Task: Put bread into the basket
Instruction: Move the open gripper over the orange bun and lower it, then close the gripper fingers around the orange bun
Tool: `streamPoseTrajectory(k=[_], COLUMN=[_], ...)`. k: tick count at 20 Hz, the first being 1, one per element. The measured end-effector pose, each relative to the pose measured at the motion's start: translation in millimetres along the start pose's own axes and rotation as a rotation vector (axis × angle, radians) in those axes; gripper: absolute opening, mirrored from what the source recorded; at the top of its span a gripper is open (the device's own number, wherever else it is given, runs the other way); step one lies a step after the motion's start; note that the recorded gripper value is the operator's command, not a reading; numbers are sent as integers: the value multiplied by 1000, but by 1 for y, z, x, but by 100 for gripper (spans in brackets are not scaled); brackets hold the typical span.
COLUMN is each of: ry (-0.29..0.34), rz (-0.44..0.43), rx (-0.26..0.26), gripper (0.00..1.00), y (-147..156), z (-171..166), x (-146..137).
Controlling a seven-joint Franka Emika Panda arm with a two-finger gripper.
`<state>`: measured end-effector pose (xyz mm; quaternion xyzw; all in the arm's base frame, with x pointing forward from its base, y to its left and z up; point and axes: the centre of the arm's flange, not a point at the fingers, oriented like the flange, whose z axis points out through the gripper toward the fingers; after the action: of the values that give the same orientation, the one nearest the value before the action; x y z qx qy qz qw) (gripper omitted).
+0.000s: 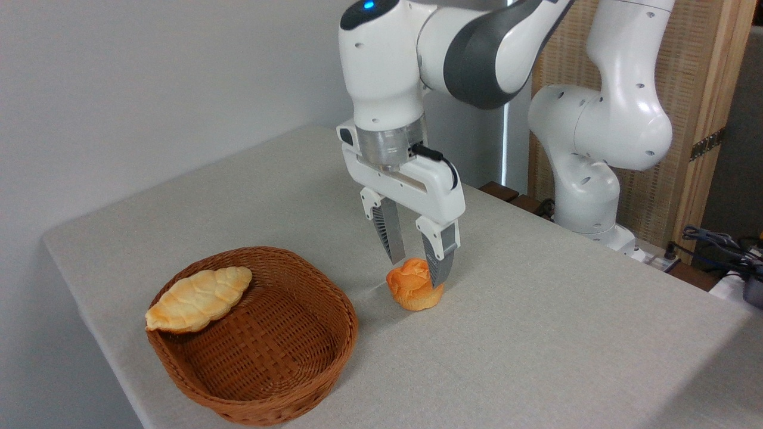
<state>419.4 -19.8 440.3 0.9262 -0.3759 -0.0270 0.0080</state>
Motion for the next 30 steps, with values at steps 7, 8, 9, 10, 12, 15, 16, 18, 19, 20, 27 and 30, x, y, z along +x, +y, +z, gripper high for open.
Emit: streamPoseTrajectory(k=[7, 8, 9, 10, 12, 15, 16, 18, 19, 20, 27, 30], ry=[-8, -9, -9, -11, -19, -23, -23, -23, -23, -23, -22, -22], rz=[20, 20, 20, 20, 21, 24, 27, 45, 55, 63, 70, 70], rx=[-6, -6, -7, -8, -15, -19, -18, -19, -19, -19, -19, -19], gripper=[100, 100, 100, 100, 100, 90, 87, 76, 69, 65, 50, 50], y=[7, 7, 7, 7, 8, 9, 9, 9, 9, 9, 9, 9], z=[15, 15, 16, 17, 22, 32, 34, 35, 35, 35, 35, 35], x=[5, 5, 5, 5, 4, 3, 3, 3, 3, 3, 3, 3])
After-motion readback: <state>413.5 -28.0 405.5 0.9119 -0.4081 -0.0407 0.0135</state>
